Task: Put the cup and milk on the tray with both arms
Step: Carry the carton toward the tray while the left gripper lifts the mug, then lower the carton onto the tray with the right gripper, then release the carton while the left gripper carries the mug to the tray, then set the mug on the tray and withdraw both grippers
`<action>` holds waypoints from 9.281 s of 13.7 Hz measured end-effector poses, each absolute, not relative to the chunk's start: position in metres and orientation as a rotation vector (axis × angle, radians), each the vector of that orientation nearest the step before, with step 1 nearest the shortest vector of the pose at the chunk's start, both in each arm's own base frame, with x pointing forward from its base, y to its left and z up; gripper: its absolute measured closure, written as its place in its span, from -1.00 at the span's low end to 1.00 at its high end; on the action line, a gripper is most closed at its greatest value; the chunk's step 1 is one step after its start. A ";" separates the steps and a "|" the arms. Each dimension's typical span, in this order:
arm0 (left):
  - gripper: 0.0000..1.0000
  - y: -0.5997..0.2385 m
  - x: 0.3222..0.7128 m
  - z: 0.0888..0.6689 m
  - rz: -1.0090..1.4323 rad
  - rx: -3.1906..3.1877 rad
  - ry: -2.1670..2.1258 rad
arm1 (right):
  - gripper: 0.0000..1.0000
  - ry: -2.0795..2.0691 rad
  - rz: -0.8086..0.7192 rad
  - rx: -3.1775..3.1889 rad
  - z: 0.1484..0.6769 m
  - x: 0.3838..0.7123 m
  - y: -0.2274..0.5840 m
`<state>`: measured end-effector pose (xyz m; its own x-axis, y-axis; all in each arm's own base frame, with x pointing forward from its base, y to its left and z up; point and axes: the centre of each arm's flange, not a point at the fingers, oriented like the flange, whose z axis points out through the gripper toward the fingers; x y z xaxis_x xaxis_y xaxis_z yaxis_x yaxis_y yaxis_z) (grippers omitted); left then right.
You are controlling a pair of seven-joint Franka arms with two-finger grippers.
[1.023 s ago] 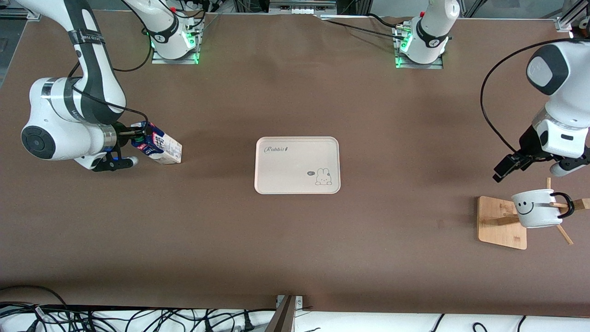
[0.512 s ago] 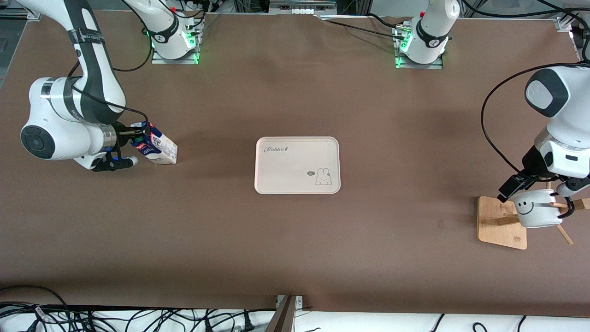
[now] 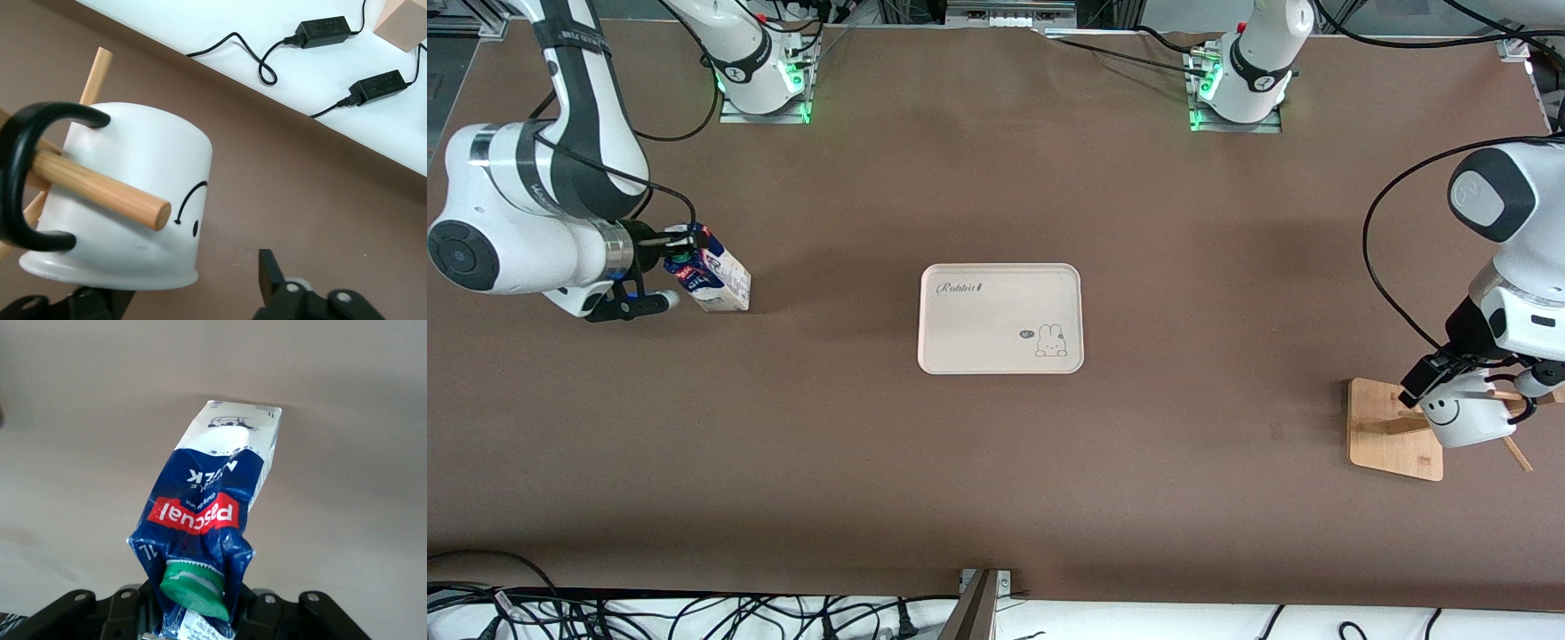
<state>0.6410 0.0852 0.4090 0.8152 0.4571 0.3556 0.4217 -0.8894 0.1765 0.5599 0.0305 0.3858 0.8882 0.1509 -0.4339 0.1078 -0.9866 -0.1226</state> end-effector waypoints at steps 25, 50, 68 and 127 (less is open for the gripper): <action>0.85 0.045 0.642 0.458 0.348 2.934 0.654 | 0.51 0.553 0.230 -2.824 0.435 0.587 0.272; 0.85 -0.119 0.659 0.499 -0.031 3.166 0.174 | 0.51 -0.188 0.295 -2.830 0.363 0.569 0.384; 0.85 -0.119 0.655 0.499 -0.081 3.174 0.174 | -0.62 -0.133 0.433 -2.784 0.335 0.574 0.392; -1.00 -0.068 0.552 0.583 0.058 3.138 -0.201 | -1.00 0.399 0.049 -3.132 0.588 0.582 -0.056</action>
